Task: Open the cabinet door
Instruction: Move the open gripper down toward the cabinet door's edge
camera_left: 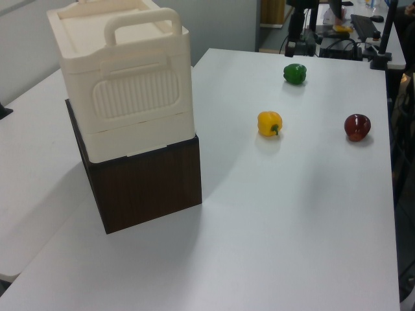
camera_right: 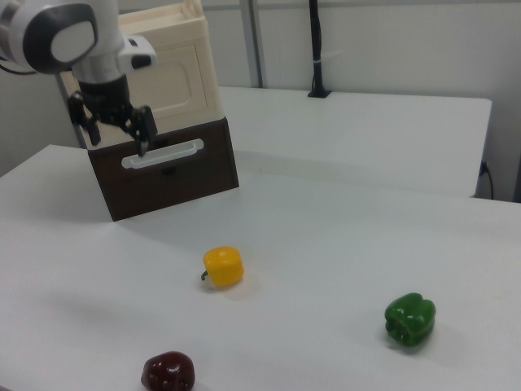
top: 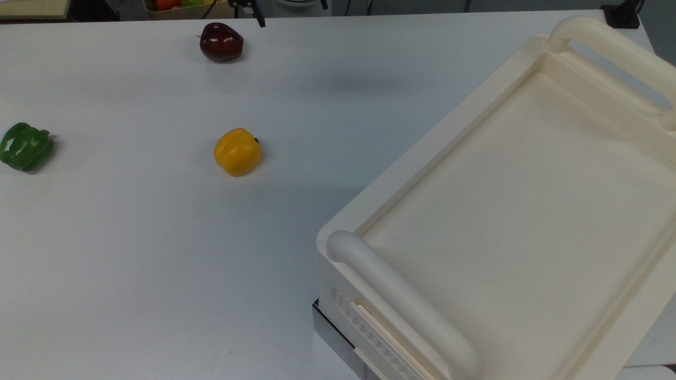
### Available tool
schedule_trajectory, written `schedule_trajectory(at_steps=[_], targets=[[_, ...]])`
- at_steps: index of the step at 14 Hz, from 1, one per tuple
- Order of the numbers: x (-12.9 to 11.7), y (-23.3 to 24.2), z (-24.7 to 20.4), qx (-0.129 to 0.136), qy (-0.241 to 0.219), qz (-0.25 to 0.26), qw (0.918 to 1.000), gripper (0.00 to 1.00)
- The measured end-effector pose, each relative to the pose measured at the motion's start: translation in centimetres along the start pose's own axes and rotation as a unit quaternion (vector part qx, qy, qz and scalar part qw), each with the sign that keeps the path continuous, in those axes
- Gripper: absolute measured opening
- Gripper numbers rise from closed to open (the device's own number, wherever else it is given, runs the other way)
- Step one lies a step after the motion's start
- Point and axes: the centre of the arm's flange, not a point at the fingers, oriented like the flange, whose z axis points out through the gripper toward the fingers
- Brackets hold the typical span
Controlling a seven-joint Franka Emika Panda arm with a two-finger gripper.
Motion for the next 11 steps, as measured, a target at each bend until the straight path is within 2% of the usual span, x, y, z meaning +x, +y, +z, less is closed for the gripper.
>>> schedule_trajectory(at_steps=[3,5,10,11], targets=[[2.5,-2.6,-1.2,-0.007,0.054,-0.046,0.9975,0.96],[3.7,-4.4,-1.7,-0.011,0.087,-0.069,0.9938,0.83],[5.5,-9.3,-0.9,-0.008,0.133,-0.111,0.9849,0.81],[6.0,-9.9,-0.2,-0.008,0.139,-0.115,0.9835,0.78]])
